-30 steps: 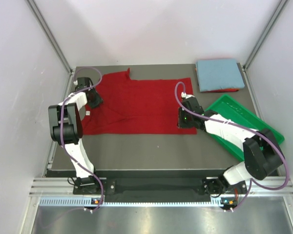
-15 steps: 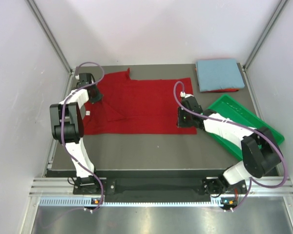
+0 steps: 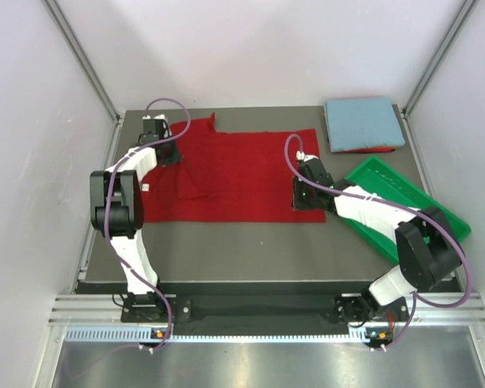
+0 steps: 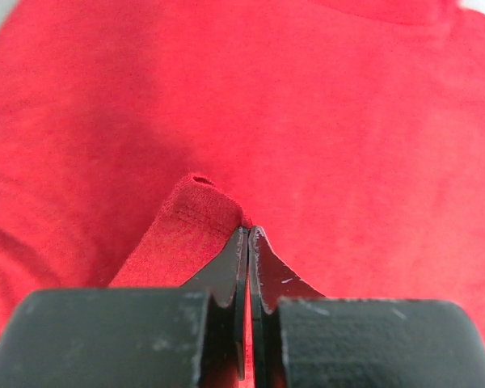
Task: Fold and stack the t-shirts
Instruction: Fold the tshirt
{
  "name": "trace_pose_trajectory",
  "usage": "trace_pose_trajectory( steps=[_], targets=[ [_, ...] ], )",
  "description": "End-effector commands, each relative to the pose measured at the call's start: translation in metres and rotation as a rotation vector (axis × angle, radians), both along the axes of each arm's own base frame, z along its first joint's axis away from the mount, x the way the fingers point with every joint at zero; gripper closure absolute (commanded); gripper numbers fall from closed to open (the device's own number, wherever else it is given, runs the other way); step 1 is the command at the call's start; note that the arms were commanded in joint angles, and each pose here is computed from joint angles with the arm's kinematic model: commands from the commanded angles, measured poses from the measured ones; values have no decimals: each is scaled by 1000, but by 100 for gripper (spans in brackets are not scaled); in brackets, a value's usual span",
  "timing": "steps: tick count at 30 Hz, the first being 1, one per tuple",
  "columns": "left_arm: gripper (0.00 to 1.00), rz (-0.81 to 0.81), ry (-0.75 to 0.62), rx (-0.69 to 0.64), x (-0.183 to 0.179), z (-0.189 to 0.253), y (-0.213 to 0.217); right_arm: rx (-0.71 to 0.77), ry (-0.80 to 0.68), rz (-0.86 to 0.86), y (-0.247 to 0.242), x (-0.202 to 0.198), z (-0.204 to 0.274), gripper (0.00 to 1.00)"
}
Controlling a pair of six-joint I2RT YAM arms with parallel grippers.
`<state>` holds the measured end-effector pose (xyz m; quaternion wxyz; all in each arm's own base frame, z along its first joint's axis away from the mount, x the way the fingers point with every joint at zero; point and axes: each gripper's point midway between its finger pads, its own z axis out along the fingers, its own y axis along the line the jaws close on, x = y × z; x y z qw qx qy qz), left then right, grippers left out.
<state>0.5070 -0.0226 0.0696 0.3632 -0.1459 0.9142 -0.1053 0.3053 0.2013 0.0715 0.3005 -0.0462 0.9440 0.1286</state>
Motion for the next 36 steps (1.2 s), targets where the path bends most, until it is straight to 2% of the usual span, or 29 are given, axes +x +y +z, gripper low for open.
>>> trace_pose_trajectory(
  steps=[1,3,12,24,25,26,30,35,36],
  targets=[
    [100,-78,-155,35,27,39,-9,24,-71,13,12,16,19,78],
    [100,-101,-168,48,28,42,-23,21,-71,8,11,17,19,78],
    [100,-115,-159,52,32,37,-26,21,-74,8,8,16,20,78],
    [100,-49,-105,107,39,30,-12,25,-79,4,7,17,23,78],
    [95,-41,-98,102,39,30,-12,22,-74,1,7,17,22,78],
    [81,-40,-89,101,39,30,-12,22,-72,2,7,16,23,78],
    [68,37,-49,133,32,46,1,34,-78,-4,7,15,30,77],
    [67,206,37,200,-10,66,34,69,-108,26,21,19,46,76],
    [67,228,72,194,-24,57,41,77,-120,32,26,21,50,75]
  ],
)
